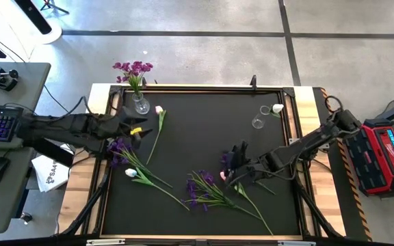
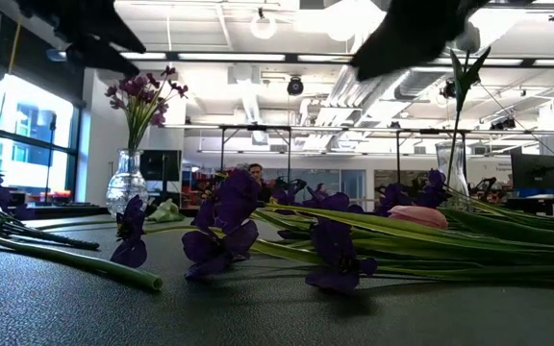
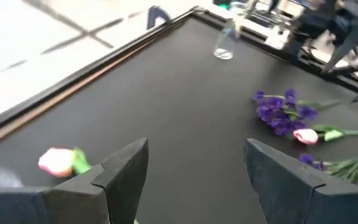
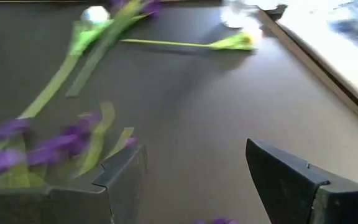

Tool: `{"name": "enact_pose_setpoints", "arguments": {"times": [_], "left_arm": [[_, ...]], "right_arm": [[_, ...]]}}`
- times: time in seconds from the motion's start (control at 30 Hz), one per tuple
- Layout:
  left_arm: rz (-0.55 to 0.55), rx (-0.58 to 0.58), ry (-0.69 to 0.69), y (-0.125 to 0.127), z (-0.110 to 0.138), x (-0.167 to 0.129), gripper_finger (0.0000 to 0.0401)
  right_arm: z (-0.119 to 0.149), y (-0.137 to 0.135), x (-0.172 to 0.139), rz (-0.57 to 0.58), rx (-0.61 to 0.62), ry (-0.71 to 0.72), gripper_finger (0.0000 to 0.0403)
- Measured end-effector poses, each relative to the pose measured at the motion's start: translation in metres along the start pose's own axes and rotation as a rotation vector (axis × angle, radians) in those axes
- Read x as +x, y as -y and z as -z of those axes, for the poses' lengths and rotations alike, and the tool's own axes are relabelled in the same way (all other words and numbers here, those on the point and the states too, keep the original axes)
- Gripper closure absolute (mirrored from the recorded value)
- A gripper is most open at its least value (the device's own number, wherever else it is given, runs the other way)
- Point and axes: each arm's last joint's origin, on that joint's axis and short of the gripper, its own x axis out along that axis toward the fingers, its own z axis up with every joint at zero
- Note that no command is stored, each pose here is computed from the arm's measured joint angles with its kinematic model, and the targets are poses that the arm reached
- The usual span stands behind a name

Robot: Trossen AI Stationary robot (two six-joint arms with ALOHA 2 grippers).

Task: Sort flowers into vase by color
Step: Put the bottom right pink tulip into the right transparent vase

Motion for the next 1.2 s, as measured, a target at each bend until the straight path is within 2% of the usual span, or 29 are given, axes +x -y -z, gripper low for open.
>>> {"name": "enact_pose_setpoints", "arguments": {"times": [0.13,0.27,0.47,0.63,0.7,0.9,1.2], "left_arm": [[-0.016,0.113,0.01,0.014,0.005,0.006,0.0149],[-0.076,0.169,0.018,0.023,0.018,0.017,0.0149],[-0.106,0.186,0.04,0.028,0.04,0.034,0.0149],[-0.194,0.177,0.124,0.026,0.053,0.046,0.0149],[-0.234,0.174,0.146,0.025,0.059,0.05,0.0149],[-0.239,0.186,0.171,0.024,0.068,0.056,0.0149],[-0.217,0.177,0.178,0.025,0.067,0.055,0.0149]], "right_arm": [[-0.025,-0.001,-0.015,-0.085,0.025,-0.071,0.0144],[-0.03,-0.004,-0.025,-0.147,0.097,-0.157,0.0144],[-0.014,-0.015,-0.039,-0.209,0.296,-0.329,0.0144],[0.006,-0.024,-0.058,-0.146,0.497,-0.491,0.0144],[0.015,-0.029,-0.063,-0.103,0.535,-0.532,0.0144],[0.043,-0.053,-0.053,-0.032,0.41,-0.608,0.0144],[0.069,-0.07,-0.016,0.034,0.371,-0.744,0.0144]]}}
